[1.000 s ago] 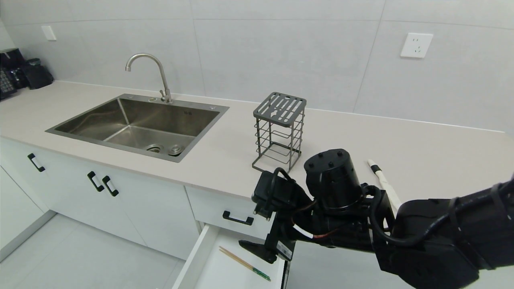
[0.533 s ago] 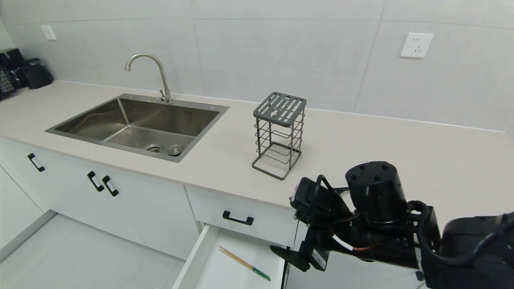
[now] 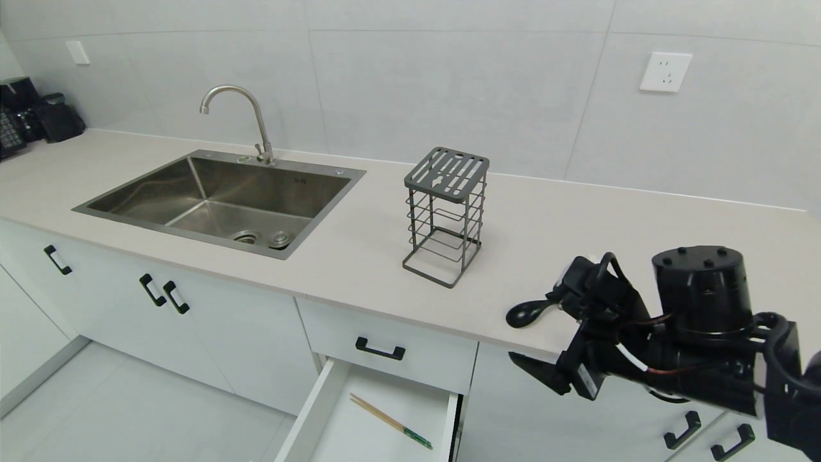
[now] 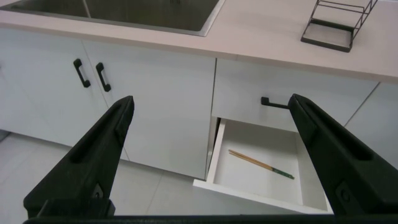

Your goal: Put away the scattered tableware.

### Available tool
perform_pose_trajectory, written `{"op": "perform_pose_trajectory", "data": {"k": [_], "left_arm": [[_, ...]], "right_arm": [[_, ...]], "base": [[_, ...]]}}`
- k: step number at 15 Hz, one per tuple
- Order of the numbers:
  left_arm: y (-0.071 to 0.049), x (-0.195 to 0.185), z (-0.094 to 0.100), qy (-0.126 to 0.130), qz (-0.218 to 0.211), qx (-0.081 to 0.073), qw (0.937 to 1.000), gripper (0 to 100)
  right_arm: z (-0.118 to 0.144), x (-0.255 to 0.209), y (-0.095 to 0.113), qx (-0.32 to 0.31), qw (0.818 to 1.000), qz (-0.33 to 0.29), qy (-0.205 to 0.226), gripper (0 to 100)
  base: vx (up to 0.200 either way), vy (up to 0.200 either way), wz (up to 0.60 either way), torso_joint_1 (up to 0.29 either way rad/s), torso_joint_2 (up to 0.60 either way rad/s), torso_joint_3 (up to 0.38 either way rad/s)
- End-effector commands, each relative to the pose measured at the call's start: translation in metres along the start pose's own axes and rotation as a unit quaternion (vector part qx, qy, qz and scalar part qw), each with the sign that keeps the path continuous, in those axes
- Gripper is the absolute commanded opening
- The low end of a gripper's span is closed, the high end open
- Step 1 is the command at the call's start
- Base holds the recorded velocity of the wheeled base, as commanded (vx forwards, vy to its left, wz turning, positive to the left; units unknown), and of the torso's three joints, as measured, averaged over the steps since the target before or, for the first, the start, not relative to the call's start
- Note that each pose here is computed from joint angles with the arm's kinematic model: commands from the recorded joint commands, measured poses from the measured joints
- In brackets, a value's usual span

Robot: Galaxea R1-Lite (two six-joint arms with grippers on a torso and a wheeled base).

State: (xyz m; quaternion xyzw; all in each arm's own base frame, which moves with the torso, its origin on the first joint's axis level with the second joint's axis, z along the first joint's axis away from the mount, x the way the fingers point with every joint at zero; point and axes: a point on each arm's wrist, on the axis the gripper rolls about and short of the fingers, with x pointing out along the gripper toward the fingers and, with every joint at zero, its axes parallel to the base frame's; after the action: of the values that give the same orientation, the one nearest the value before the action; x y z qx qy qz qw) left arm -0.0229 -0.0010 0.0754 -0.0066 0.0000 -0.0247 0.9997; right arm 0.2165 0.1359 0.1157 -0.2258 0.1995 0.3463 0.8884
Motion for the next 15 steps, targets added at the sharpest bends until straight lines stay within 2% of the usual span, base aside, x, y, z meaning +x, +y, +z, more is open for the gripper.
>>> {"op": "perform_pose_trajectory", "data": {"k": [1, 4, 10, 12, 15], "left_arm": [[0.000, 0.000, 0.000, 0.001, 0.000, 0.000, 1.0000, 100], [0.000, 0.000, 0.000, 0.001, 0.000, 0.000, 1.0000, 100], [0.000, 0.000, 0.000, 0.001, 0.000, 0.000, 1.0000, 100], [0.000, 0.000, 0.000, 0.001, 0.000, 0.000, 1.0000, 100], [0.000, 0.000, 0.000, 0.001, 0.000, 0.000, 1.0000, 100]], "right_arm": [[-0.010, -0.010, -0.023, -0.004, 0.999, -0.043, 0.009, 100], [-0.017, -0.010, -0.036, 0.010, 0.998, -0.062, 0.021, 100], [-0.044, -0.002, -0.059, 0.054, 0.996, -0.051, 0.052, 100], [-0.055, 0.005, -0.065, 0.093, 0.994, -0.013, 0.050, 100], [-0.062, 0.010, -0.072, 0.106, 0.993, -0.015, 0.059, 100]], "base": [[0.000, 0.000, 0.00, 0.000, 0.00, 0.000], [0.000, 0.000, 0.00, 0.000, 0.00, 0.000], [0.000, 0.000, 0.00, 0.000, 0.00, 0.000], [0.000, 0.000, 0.00, 0.000, 0.00, 0.000], [0.000, 0.000, 0.00, 0.000, 0.00, 0.000]]}}
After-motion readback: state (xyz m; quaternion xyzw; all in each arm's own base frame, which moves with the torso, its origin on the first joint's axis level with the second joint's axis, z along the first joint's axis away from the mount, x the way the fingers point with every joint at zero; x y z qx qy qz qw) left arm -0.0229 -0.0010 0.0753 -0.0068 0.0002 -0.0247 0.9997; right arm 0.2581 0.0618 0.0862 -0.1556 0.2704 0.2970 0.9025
